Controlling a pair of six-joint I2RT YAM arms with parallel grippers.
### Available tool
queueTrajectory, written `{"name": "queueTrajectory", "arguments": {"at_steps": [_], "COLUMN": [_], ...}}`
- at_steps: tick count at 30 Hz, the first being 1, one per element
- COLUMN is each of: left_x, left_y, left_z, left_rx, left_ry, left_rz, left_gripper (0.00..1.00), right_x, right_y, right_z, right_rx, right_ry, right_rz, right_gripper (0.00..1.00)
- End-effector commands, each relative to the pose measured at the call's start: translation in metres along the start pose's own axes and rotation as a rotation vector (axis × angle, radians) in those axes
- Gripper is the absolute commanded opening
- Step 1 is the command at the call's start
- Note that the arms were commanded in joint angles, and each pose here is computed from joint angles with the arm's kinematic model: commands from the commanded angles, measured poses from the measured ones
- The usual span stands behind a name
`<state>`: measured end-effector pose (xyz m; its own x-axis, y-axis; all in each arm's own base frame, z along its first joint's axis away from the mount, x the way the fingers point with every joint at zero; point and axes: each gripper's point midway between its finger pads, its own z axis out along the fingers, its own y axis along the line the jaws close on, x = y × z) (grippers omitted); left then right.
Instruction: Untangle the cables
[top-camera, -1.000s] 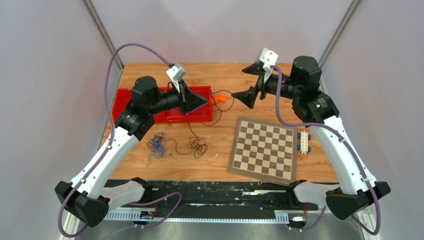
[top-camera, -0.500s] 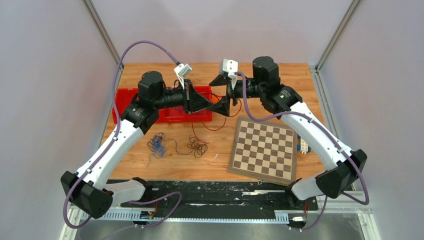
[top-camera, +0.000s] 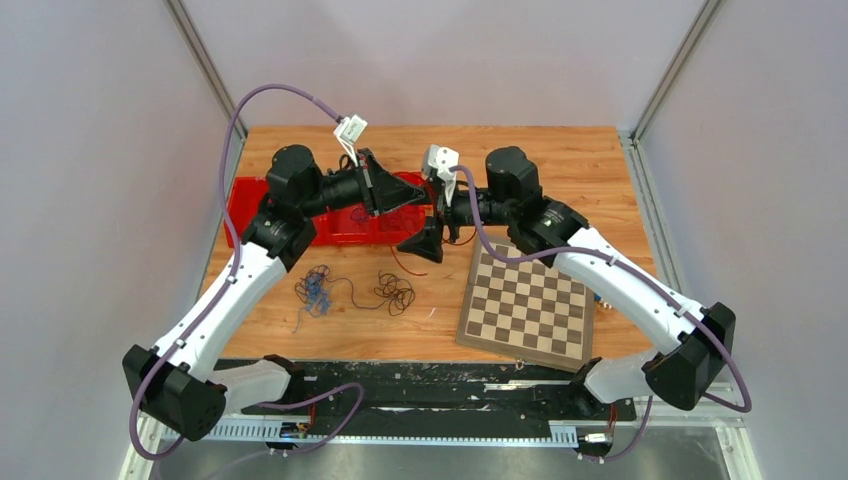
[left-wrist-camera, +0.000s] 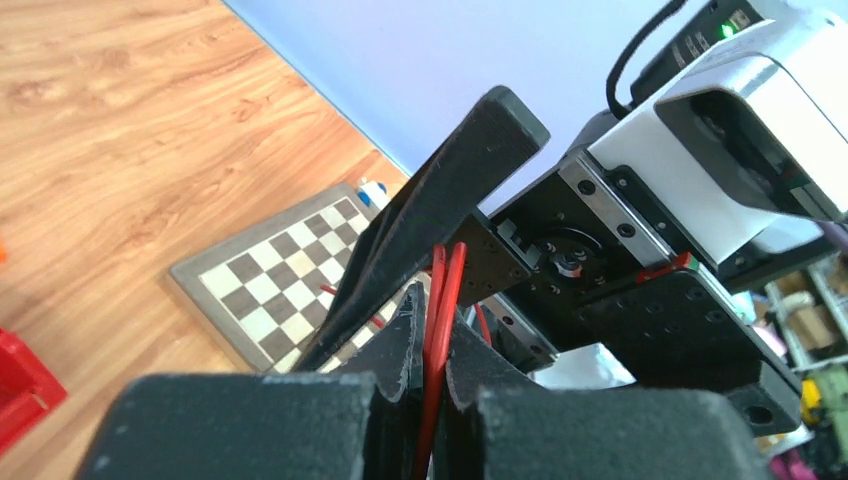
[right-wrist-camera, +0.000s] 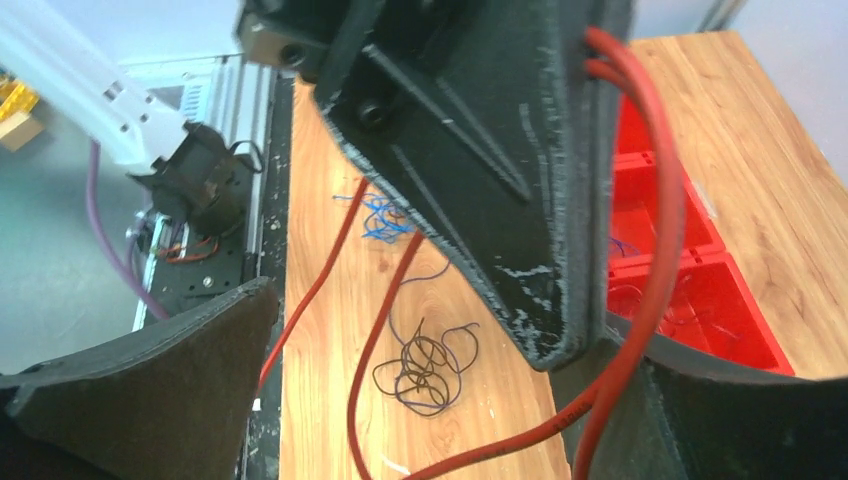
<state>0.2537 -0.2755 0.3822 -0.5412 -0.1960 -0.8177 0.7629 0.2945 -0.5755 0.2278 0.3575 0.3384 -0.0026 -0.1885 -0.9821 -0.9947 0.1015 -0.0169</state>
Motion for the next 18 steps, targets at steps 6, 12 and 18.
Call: {"name": "queueTrajectory", "arguments": {"at_steps": [6,12,18], "left_x": [-0.049,-0.063,-0.062], "left_y": [-0.001,0.004,0.006], "left_z": [-0.002,-0.002,-0.001], "left_rx": [-0.051,-0.082,-0.075], "left_ry": [-0.261,-0.318,-0.319], "left_rz": [-0.122,-0.189,-0.237], "left_gripper": [0.00,0.00,0.00], "right_x": [-0.031,-0.018,-0.006], "right_y": [-0.030,-0.026,-0.038], "right_z": [0.008,0.020,0.021], "right_rx": [0.241,0.283,0.354], "right_ry": [-0.167,-0.140,-0.104], "right_rz": [0.127,0.127,0.063], "right_gripper": [1.00,1.00,0.91]}}
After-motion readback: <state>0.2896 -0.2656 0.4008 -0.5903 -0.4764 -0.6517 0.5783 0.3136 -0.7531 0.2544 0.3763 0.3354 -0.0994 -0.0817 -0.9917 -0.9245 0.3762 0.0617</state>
